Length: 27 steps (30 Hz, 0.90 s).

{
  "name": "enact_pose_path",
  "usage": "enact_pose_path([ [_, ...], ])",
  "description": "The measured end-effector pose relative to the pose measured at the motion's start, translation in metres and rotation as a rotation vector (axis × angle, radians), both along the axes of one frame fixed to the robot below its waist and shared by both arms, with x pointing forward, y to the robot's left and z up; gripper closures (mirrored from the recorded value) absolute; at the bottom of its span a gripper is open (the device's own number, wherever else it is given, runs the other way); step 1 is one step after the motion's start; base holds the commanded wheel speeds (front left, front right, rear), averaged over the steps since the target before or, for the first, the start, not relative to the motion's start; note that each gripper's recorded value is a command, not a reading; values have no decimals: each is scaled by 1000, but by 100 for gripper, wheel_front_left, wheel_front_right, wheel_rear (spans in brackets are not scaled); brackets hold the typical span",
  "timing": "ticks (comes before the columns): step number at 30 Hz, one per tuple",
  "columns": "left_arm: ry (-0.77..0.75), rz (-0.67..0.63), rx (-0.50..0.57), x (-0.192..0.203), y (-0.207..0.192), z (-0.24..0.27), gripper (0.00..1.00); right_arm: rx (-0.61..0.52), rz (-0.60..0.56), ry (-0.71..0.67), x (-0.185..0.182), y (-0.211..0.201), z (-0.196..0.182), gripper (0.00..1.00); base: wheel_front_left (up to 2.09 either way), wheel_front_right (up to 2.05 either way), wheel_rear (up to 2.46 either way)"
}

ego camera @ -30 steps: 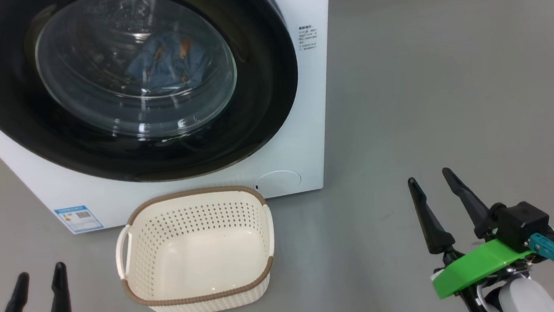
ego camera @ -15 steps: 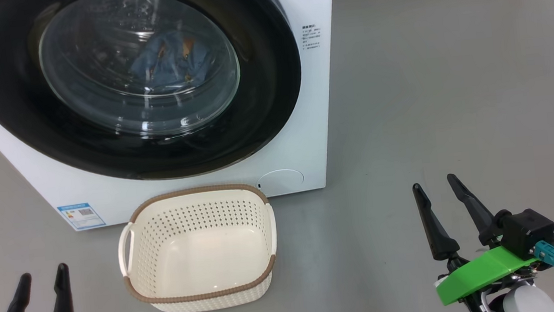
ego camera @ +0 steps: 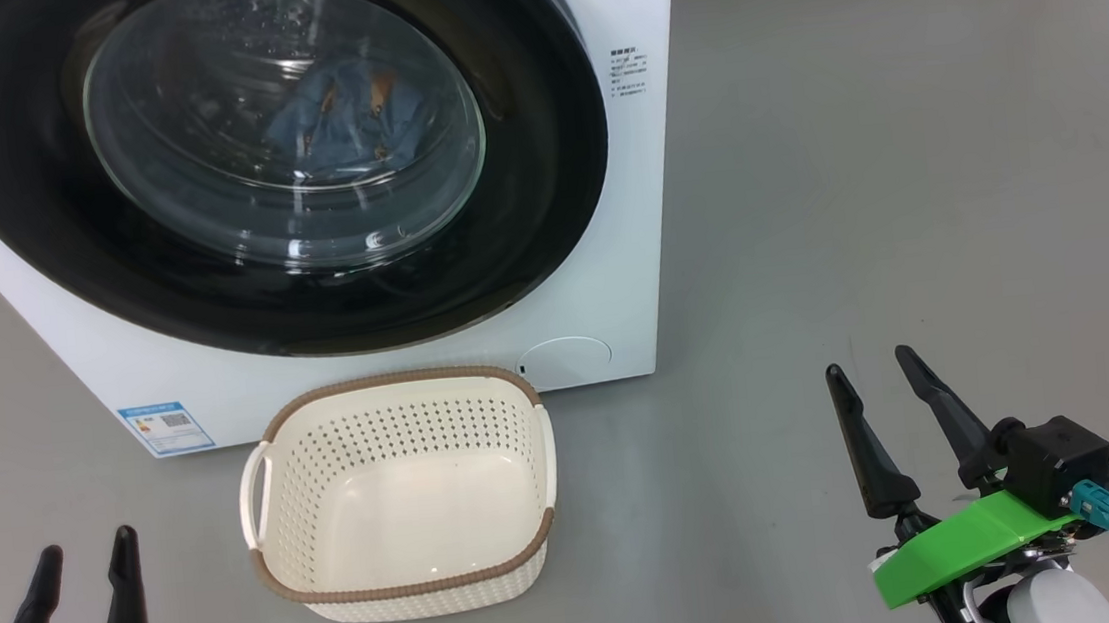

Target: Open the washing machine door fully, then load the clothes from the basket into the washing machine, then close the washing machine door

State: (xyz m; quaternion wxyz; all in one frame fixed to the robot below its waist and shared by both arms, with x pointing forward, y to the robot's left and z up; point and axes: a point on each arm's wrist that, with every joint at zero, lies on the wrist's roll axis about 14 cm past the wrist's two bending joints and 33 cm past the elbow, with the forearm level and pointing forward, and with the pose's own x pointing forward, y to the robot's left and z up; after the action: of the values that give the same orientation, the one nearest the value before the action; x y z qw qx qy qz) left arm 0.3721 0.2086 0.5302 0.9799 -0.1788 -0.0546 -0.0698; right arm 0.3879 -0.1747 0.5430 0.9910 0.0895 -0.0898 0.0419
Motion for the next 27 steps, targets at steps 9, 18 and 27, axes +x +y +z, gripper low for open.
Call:
enact_pose_path([
  [9,1,-1,0,0,0,0,0,0,-1,2,0,0,-1,0,0,0,0],
  [18,37,3,-22,-3,-4,-13,100,1,0,35,-1,1,-11,100,0,0,0],
  [27,119,7,-108,-11,-16,-36,100,61,-7,130,-11,0,-40,100,0,0,0],
])
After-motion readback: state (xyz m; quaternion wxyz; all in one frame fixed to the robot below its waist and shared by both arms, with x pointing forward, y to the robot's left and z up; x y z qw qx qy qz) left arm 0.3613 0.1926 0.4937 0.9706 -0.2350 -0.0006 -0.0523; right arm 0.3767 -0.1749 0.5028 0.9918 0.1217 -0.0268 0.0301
